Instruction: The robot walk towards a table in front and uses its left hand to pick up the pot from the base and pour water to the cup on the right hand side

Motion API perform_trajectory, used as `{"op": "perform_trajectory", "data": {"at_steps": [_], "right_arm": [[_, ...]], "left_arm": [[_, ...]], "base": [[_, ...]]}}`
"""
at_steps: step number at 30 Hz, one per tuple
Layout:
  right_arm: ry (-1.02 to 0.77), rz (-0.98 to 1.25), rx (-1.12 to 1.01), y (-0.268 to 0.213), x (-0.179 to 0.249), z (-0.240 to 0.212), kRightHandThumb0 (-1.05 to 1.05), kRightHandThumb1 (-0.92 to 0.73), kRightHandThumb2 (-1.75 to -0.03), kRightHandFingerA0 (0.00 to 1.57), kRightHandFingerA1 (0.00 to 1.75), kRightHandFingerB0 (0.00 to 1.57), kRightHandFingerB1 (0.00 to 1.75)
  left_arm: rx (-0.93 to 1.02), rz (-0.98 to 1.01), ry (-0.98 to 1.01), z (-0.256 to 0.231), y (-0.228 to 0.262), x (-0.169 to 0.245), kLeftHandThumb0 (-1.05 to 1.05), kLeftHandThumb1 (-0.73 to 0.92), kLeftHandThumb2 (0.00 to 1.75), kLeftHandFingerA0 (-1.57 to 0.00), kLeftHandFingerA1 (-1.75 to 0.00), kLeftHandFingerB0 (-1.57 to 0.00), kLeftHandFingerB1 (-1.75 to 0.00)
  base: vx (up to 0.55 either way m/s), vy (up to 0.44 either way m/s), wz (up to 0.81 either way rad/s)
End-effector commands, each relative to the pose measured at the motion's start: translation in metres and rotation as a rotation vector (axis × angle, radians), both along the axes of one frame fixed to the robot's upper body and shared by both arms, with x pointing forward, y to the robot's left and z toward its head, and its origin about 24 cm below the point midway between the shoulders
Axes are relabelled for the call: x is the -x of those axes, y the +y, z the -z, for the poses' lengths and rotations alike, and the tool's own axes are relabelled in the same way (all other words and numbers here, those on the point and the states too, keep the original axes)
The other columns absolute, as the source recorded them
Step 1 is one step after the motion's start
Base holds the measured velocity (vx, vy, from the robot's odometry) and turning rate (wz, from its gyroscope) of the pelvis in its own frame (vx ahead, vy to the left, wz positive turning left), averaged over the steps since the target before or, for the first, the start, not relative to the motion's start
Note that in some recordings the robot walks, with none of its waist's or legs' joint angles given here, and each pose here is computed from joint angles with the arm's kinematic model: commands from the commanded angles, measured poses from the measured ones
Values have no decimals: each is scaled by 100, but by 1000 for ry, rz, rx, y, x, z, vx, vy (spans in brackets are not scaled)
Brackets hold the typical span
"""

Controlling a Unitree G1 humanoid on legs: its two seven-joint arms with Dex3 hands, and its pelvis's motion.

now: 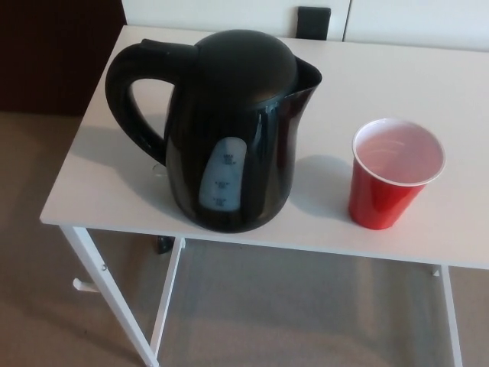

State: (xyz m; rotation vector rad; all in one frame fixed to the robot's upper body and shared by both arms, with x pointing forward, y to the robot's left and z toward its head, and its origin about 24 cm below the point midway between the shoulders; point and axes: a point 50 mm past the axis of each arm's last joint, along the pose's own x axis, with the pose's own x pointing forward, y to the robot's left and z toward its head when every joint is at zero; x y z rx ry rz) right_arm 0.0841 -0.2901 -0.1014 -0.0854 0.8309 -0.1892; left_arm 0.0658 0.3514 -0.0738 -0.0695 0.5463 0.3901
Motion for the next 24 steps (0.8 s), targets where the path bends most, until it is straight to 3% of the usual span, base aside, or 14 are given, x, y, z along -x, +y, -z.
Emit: {"op": "perform_trajectory", "data": {"at_steps": [1, 3, 4, 5, 12, 13, 17, 18, 19, 20, 24], "right_arm": [[13, -12, 15, -2, 0, -1, -12, -38, -84, 35, 58, 17, 50], [-8, -25, 19, 1, -5, -5, -12, -38, -84, 35, 59, 18, 51], [-12, -22, 15, 1, -6, -5, -12, -38, -84, 36, 59, 18, 50], [-16, -17, 9, 1, -6, -5, -11, -39, -84, 34, 58, 18, 51], [-20, -9, 18, -1, -7, -5, -11, -39, -84, 35, 58, 19, 51], [-34, -11, 6, 0, -7, -8, -10, -39, -85, 33, 58, 17, 50], [-34, -9, 15, -1, -8, -8, -11, -38, -84, 37, 59, 18, 50], [-32, -3, 16, -1, -8, -9, -10, -38, -84, 37, 59, 20, 51], [-32, 0, 20, 0, -9, -9, -10, -38, -84, 37, 59, 20, 51], [-30, 4, 22, -1, -9, -9, -9, -38, -84, 38, 59, 20, 51], [-44, -4, 21, -2, -12, -10, -11, -38, -84, 37, 59, 19, 51]], "left_arm": [[-206, 37, -214, -66, 15, -40, -57, 56, 58, -17, -28, -20, -30], [-284, 104, -391, -113, 11, -77, -55, 56, 58, -20, -28, -16, -27], [-296, 134, -443, -129, 8, -90, -30, 41, 93, 0, -49, 0, -47], [-312, 180, -514, -150, 2, -108, -29, 44, 94, 0, -49, 0, -48], [-341, 299, -673, -211, -27, -175, -23, 42, 90, -1, -49, 0, -48], [-352, 316, -680, -218, -35, -189, -38, 44, 60, -16, -36, -15, -33], [-364, 360, -674, -229, -53, -213, -42, 44, 61, -18, -35, -15, -32], [-378, 372, -664, -231, -60, -221, -24, 34, 88, -6, -49, -5, -49], [-397, 383, -653, -232, -65, -226, -24, 34, 88, -6, -49, -5, -49], [-404, 388, -649, -233, -68, -231, -46, 44, 63, -18, -35, -14, -33], [-419, 391, -623, -236, -79, -249, -47, 44, 63, -18, -35, -14, -33]], "base": [[0, 0, 0], [0, 0, 0], [0, 0, 0], [0, 0, 0], [0, 0, 0], [0, 0, 0], [0, 0, 0], [0, 0, 0], [0, 0, 0], [0, 0, 0], [0, 0, 0]]}}
